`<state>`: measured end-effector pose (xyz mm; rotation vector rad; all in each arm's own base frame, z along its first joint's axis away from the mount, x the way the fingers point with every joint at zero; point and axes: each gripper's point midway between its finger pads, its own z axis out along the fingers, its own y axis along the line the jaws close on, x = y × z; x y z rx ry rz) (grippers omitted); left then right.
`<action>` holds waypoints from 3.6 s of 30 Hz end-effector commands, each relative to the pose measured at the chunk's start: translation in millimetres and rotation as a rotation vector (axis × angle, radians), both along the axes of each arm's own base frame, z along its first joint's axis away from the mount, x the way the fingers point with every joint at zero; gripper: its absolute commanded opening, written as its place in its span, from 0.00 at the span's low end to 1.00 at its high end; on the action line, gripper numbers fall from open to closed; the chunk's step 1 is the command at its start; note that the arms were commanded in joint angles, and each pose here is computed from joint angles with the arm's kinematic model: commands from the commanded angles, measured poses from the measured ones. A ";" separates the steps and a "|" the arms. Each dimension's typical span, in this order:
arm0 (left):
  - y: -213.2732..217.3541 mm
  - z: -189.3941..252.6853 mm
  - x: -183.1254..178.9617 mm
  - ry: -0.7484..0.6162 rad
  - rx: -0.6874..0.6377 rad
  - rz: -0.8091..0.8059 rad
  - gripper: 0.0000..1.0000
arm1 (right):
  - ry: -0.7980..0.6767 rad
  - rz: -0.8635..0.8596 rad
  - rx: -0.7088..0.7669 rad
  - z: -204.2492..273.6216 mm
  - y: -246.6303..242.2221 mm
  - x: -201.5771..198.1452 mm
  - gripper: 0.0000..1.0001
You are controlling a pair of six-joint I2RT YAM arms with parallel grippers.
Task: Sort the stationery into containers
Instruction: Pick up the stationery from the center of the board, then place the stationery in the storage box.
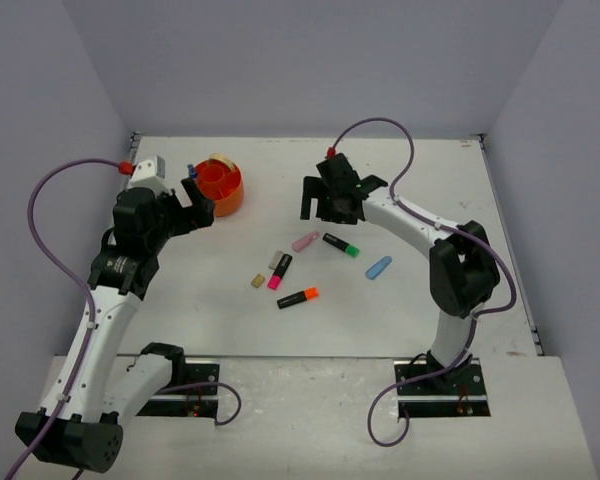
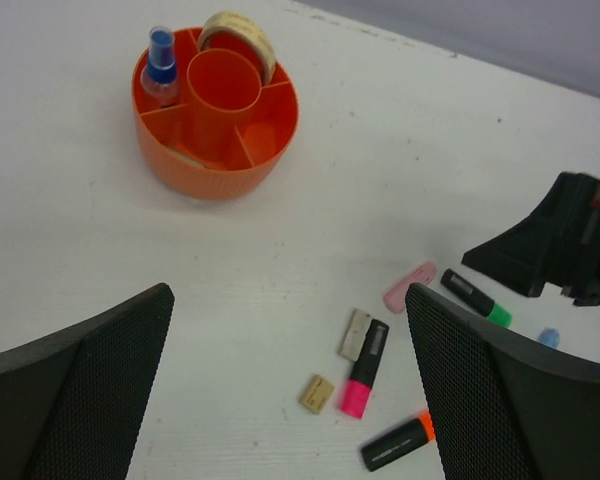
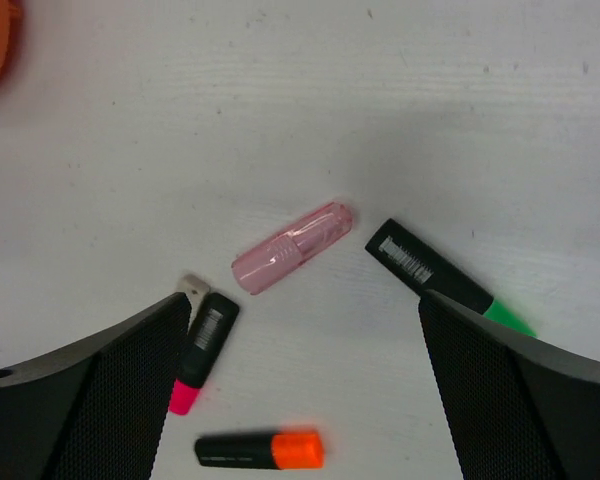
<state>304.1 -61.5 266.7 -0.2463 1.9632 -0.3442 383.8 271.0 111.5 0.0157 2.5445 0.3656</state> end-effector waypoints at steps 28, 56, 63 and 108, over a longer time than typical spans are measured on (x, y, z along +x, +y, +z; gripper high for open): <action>6.9 -54.5 -32.3 0.057 0.088 -0.049 1.00 | 0.094 -0.447 -0.115 -84.2 28.8 -3.7 0.68; -33.8 -43.0 -32.8 0.039 -0.067 -0.218 1.00 | 0.037 -0.115 -0.065 -60.6 35.3 -30.0 0.00; -94.8 -22.6 -28.7 0.023 -0.408 -0.444 1.00 | -0.298 0.133 0.031 31.2 49.2 -37.4 0.00; -8.2 -33.5 110.0 -0.060 -0.102 0.194 0.00 | -0.538 0.136 0.062 121.9 0.1 -102.1 0.99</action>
